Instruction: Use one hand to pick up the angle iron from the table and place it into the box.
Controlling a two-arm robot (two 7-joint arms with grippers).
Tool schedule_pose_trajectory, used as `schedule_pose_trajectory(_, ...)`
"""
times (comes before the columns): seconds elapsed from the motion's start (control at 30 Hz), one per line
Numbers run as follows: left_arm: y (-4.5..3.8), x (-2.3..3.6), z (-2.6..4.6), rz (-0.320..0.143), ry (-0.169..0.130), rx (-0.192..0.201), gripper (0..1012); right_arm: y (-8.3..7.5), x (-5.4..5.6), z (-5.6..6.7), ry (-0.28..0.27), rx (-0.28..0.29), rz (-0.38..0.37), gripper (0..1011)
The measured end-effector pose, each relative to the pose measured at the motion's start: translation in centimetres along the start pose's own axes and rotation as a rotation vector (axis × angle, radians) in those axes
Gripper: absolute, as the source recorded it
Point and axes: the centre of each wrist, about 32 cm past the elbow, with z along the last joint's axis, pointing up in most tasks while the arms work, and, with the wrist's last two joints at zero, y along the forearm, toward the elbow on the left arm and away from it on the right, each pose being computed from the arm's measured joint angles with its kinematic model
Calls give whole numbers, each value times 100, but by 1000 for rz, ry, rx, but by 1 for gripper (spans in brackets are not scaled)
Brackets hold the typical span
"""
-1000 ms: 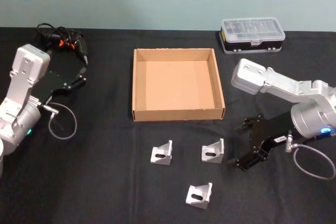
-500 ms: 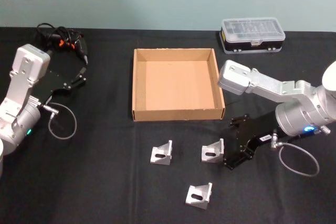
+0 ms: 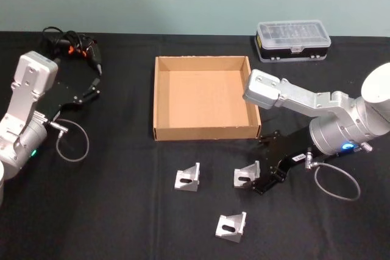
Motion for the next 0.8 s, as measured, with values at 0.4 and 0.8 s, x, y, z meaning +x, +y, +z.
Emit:
schedule_pose_trajectory(0.4,0,0,0,0,0,0,1000,67,0,-3,-3,-8,17,1003)
schedule_pose_trajectory(0.8,0,0,0,0,0,0,1000,93,-14,-1,-3,-11,19,813)
